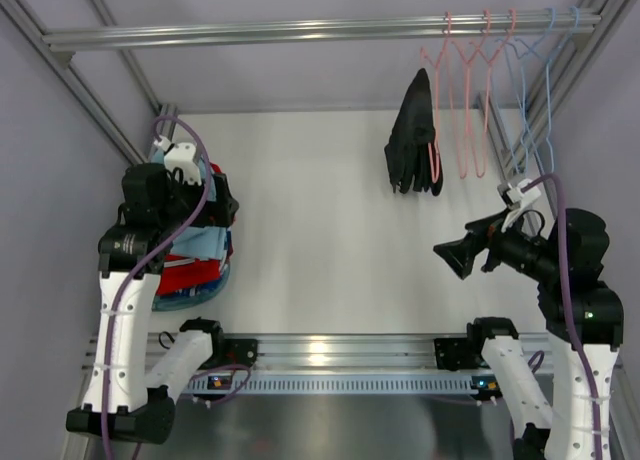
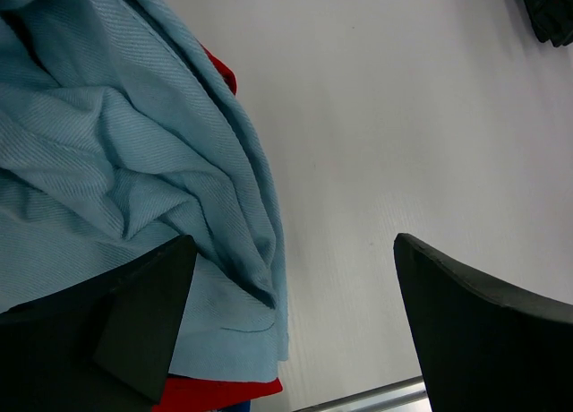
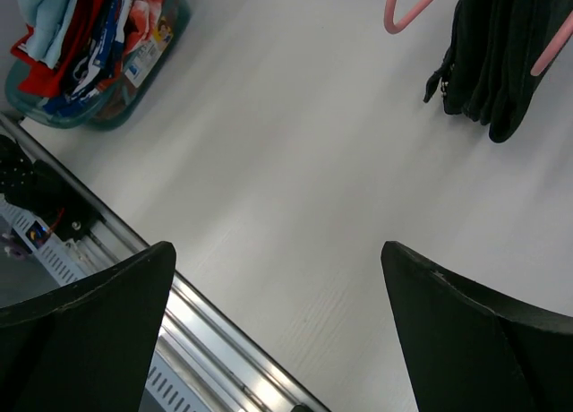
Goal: Remove the trousers from the hanger
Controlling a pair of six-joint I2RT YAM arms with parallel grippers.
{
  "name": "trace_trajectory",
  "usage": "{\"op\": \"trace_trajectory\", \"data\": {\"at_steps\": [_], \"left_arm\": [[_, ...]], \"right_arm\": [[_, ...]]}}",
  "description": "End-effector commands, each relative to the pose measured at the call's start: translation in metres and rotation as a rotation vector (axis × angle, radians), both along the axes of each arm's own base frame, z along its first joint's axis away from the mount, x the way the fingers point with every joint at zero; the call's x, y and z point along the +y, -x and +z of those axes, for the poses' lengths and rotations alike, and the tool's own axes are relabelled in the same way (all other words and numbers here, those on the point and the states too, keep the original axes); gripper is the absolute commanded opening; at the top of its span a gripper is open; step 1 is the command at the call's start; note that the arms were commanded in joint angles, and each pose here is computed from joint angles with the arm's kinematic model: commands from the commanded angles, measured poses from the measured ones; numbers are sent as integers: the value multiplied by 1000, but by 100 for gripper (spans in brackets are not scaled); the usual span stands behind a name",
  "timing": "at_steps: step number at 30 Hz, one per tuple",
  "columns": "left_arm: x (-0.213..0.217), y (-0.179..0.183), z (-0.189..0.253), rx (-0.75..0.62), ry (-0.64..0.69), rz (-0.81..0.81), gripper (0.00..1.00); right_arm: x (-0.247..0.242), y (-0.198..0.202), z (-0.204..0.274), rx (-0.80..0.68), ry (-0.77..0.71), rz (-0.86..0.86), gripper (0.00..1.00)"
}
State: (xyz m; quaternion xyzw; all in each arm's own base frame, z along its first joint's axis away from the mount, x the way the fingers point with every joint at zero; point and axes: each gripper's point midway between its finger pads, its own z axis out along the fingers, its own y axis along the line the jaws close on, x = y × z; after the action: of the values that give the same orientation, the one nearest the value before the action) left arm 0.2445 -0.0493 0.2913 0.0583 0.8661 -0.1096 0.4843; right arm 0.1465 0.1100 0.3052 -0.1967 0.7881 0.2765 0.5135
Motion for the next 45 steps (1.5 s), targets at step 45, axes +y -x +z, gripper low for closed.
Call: {"op": "trace_trajectory", "data": {"at_steps": [45], "left_arm": [[7, -21, 29, -74, 6, 58, 98]], "right_arm": [[68, -266, 115, 110, -573, -94, 78]]}}
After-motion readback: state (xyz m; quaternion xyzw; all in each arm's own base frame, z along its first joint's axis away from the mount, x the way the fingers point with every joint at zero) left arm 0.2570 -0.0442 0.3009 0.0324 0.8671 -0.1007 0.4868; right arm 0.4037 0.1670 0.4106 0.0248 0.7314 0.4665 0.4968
